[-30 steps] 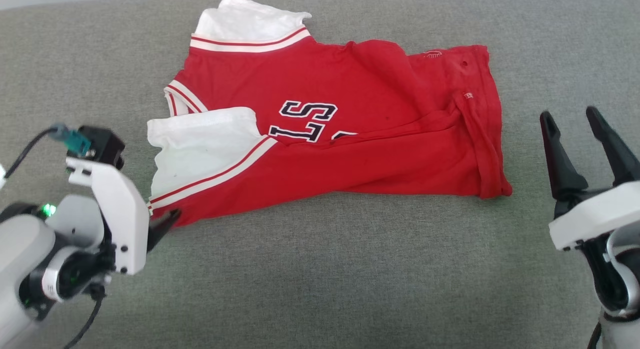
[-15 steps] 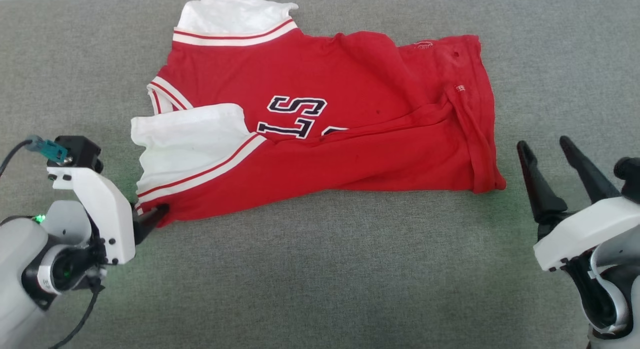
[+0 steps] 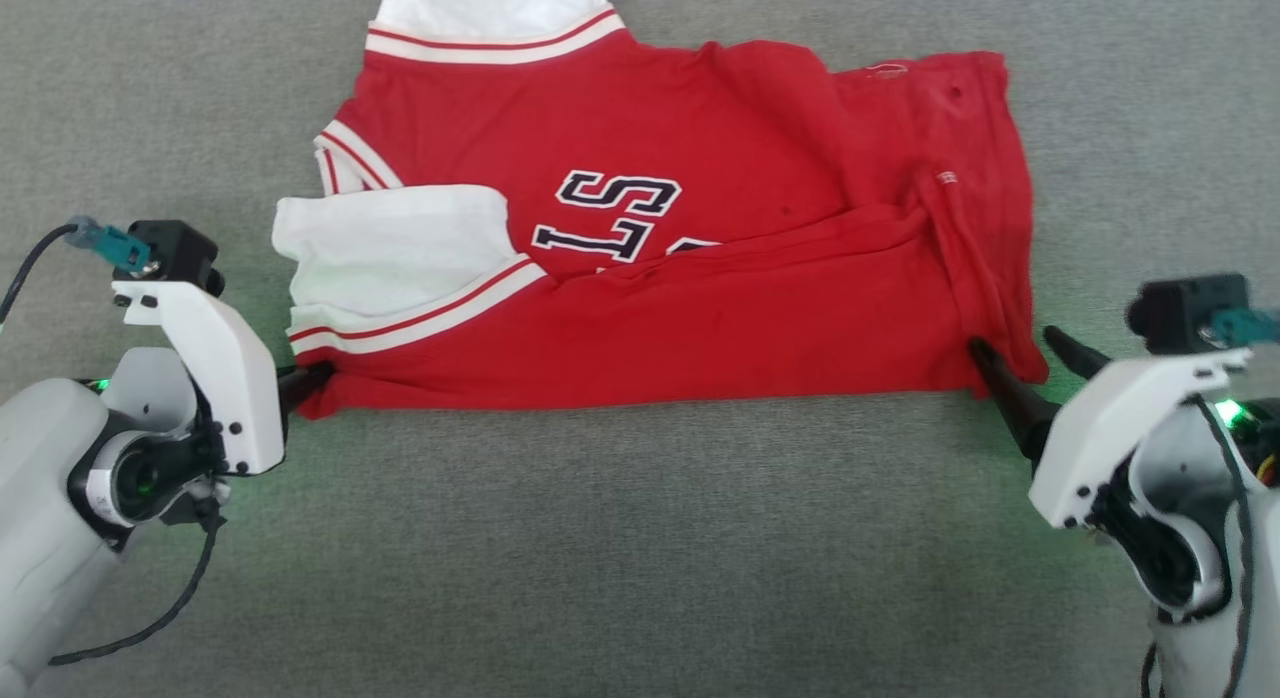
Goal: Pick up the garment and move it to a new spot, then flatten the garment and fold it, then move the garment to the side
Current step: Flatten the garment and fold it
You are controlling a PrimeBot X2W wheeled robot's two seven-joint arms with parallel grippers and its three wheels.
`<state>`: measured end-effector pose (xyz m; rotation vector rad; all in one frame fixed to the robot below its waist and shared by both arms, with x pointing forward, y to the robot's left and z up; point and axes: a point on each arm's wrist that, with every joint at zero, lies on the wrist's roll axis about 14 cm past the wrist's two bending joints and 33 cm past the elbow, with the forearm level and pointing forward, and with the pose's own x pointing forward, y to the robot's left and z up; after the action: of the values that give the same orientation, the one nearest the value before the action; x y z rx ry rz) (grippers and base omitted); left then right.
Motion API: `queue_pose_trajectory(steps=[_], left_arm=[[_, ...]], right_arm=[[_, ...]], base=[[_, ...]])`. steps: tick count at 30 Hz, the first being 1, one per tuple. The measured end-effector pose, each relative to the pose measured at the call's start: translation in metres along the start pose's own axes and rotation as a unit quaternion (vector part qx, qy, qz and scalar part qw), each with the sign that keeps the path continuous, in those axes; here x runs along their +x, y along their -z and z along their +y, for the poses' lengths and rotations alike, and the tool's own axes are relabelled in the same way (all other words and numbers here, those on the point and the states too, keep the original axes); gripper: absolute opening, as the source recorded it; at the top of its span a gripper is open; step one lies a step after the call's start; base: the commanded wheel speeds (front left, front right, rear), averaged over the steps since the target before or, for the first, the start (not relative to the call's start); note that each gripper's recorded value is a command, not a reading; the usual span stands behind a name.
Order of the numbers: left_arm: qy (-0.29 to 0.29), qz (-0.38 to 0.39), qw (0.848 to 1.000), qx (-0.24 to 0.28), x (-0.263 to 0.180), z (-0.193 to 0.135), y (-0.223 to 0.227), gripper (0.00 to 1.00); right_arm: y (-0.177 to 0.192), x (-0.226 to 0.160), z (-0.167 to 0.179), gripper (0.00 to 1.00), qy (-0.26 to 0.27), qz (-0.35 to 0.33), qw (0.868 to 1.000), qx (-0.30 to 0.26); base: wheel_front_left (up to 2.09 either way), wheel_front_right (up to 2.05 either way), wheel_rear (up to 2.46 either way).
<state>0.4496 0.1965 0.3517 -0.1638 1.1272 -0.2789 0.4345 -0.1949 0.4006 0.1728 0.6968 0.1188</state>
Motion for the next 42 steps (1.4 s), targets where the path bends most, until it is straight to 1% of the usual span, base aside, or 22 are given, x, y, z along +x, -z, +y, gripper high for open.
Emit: queue_pose_trajectory(steps=[3,7,8,9,13,19,26,33,37,42], left_arm=[[0.003,-0.001,1.0,-0.001,0.001,0.0,0.001,0.0],[0.003,-0.002,1.0,-0.005,0.001,0.001,0.001,0.0],[0.004,-0.003,1.0,-0.006,0.001,0.001,0.002,0.0],[0.004,-0.004,1.0,-0.007,0.001,0.001,0.002,0.0],[0.004,-0.008,1.0,-0.011,-0.001,0.001,0.001,0.0],[0.0,-0.014,1.0,-0.014,-0.01,0.003,-0.001,0.0],[-0.012,-0.009,1.0,-0.021,-0.033,0.005,0.007,0.0],[-0.032,0.006,0.999,-0.035,-0.06,0.006,0.033,0.0],[-0.036,0.033,0.997,-0.052,-0.071,0.0,0.063,0.0],[-0.03,0.071,0.995,-0.068,-0.069,-0.009,0.096,0.0]], right_arm=[[0.011,0.012,0.003,1.0,-0.007,0.048,0.999,0.001],[0.025,0.023,0.008,1.0,-0.016,0.118,0.993,-0.013],[0.027,0.025,0.01,0.23,-0.019,0.134,0.991,-0.019],[0.028,0.026,0.009,0.0,-0.019,0.145,0.989,-0.028],[0.027,0.03,0.016,0.0,-0.028,0.163,0.986,-0.027],[0.018,0.023,0.019,0.0,-0.037,0.179,0.983,-0.035],[0.008,-0.001,0.026,0.0,-0.062,0.195,0.978,-0.042],[0.002,-0.026,0.023,0.0,-0.064,0.209,0.974,-0.063],[0.013,-0.04,0.015,0.0,-0.057,0.235,0.969,-0.058],[0.032,-0.047,0.006,0.0,-0.043,0.261,0.963,-0.039]], base=[[0.0,0.0,0.0],[0.0,0.0,0.0],[0.0,0.0,0.0],[0.0,0.0,0.0],[0.0,0.0,0.0],[0.0,0.0,0.0],[0.0,0.0,0.0],[0.0,0.0,0.0],[0.0,0.0,0.0],[0.0,0.0,0.0]])
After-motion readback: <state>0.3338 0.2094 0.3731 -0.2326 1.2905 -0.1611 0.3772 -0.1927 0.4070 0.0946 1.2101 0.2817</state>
